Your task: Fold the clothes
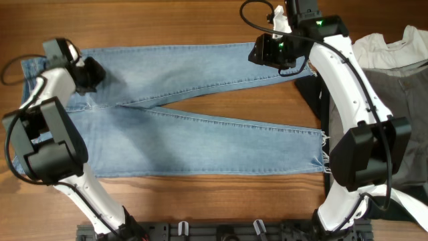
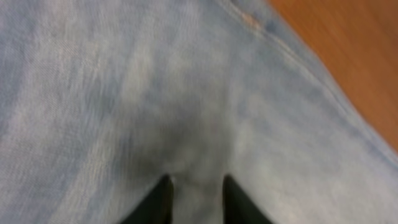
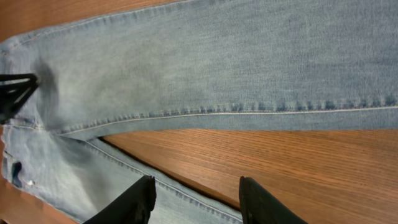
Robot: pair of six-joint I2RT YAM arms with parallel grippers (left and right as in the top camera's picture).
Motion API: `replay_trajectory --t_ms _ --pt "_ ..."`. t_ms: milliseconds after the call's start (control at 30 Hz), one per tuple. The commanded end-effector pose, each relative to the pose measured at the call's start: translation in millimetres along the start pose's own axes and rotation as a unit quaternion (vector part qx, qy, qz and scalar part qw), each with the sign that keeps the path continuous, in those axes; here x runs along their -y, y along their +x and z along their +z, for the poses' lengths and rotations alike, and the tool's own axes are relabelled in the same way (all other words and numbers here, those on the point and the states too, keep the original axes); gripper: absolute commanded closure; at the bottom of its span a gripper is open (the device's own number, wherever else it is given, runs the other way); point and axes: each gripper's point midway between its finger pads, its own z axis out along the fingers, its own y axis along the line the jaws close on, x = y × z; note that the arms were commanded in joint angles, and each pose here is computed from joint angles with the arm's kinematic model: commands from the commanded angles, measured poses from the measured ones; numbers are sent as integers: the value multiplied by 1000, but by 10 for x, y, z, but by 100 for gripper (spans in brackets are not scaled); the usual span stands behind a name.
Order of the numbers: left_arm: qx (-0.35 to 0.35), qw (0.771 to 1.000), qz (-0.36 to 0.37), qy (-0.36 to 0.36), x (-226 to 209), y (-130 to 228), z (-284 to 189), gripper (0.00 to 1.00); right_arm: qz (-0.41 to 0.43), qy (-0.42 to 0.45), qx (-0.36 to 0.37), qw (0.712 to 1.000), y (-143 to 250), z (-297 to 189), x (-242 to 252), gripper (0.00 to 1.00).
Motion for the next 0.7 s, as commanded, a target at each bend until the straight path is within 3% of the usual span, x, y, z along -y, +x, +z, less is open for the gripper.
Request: replay_trajectory --t_ms 0,267,400,500,600,667 --pt "17 998 58 4 263 -422 -608 66 47 14 11 999 -41 -42 55 48" --pt "25 999 6 -21 96 -412 -1902 65 161 120 51 978 -154 -156 692 50" --pt "12 998 -36 -40 -125 -176 -2381 61 167 151 68 972 -232 -31 998 72" --pt "-3 995 -70 -68 -342 -49 -2514 40 167 155 64 972 -255 206 1177 75" --pt "-22 987 -118 -107 -574 71 -2530 36 174 161 49 970 -194 493 1341 82" --pt "-44 983 -138 -116 -664 189 -2525 40 179 167 32 969 -129 696 1447 87"
